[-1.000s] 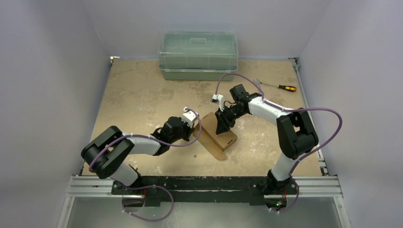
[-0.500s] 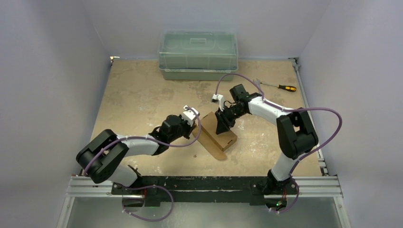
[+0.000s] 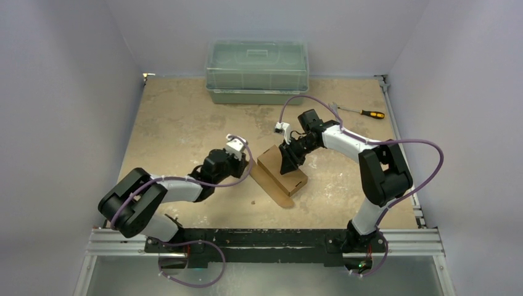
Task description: Fold the paper box
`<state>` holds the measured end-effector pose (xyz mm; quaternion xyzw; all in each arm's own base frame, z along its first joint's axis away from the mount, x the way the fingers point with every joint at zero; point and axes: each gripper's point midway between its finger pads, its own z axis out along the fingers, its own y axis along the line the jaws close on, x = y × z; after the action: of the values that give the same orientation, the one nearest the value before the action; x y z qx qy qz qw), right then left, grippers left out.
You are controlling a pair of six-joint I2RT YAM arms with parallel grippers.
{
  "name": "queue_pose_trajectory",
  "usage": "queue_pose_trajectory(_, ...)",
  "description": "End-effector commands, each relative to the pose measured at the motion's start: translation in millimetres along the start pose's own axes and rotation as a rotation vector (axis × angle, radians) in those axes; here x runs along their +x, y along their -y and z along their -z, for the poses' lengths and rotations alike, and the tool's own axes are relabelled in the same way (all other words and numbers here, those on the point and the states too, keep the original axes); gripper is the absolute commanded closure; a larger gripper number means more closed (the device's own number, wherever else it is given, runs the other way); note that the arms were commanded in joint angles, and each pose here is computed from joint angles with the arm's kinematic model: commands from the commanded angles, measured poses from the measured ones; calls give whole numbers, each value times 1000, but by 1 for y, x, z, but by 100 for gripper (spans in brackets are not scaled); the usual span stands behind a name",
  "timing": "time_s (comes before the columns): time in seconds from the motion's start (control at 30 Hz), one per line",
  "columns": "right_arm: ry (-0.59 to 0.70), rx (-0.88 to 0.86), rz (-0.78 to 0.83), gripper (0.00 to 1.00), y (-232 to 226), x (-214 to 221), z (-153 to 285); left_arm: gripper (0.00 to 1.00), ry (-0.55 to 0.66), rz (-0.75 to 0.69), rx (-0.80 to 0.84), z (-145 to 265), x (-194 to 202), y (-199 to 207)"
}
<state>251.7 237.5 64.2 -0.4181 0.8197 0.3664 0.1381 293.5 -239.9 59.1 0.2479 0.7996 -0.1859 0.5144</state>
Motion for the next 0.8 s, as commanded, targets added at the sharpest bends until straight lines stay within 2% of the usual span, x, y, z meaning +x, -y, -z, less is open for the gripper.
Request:
queue_pose_trajectory(0.0,-93,84,-1,63,24,24,-10,69,110,261,27,11,-6,-22)
queue_pose_trajectory(0.07,-93,84,-1,63,24,24,-10,58,137,279,73,12,-11,-16)
queue_pose_trajectory(0.1,-93,84,-1,63,24,24,-10,56,130,281,98,11,-11,-12)
queue_pose_trajectory(0.43,-97,81,-2,63,24,25,-10,56,110,341,217,-2,-7,8)
queue_pose_trajectory(0.63,-97,80,-2,63,24,25,-11,62,90,364,177,-11,2,1)
queue_pose_trajectory(0.77,-99,79,-2,63,24,25,-11,74,83,368,188,-15,3,3)
